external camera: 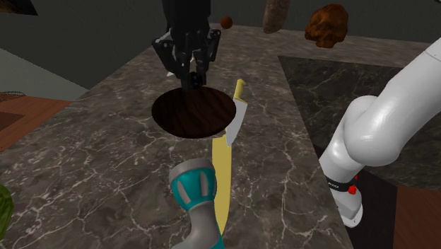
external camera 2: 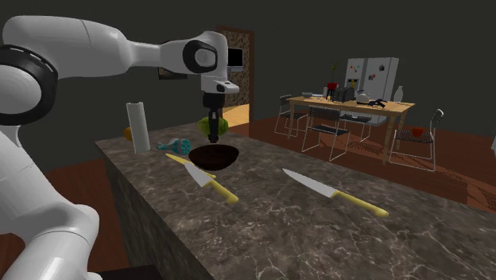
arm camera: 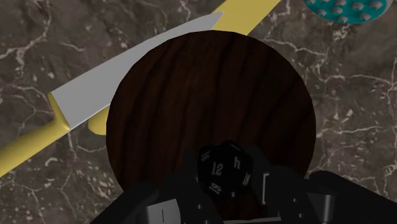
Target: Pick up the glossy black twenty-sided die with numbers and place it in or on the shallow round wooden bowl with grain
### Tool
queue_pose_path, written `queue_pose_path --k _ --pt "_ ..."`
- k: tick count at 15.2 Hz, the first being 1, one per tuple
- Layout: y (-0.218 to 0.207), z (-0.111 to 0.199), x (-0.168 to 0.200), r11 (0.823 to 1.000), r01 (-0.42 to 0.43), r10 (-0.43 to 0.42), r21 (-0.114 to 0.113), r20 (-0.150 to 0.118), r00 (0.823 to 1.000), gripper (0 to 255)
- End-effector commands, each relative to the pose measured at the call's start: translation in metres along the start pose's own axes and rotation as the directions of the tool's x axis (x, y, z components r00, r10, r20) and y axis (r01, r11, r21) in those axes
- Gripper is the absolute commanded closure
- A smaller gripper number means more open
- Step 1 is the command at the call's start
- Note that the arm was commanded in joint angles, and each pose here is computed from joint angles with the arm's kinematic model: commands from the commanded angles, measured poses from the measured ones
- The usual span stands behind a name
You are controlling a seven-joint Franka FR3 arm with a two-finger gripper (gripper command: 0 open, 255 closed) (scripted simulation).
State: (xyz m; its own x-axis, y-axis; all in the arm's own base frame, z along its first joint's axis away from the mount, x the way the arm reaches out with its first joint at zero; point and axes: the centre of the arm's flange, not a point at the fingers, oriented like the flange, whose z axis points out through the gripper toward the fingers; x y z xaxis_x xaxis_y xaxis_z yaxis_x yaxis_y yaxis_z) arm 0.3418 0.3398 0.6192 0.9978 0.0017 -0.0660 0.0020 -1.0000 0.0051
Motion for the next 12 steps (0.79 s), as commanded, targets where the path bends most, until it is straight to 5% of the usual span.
queue_pose_path --k 1,6,12 --pt "0.000 0.011 0.000 1.000 0.000 0.000 0.000 0.000 1.000 255" --pt "0.000 0.039 0.002 1.000 0.000 0.000 0.000 0.000 1.000 255" --pt "0.000 0.039 0.002 1.000 0.000 0.000 0.000 0.000 1.000 255"
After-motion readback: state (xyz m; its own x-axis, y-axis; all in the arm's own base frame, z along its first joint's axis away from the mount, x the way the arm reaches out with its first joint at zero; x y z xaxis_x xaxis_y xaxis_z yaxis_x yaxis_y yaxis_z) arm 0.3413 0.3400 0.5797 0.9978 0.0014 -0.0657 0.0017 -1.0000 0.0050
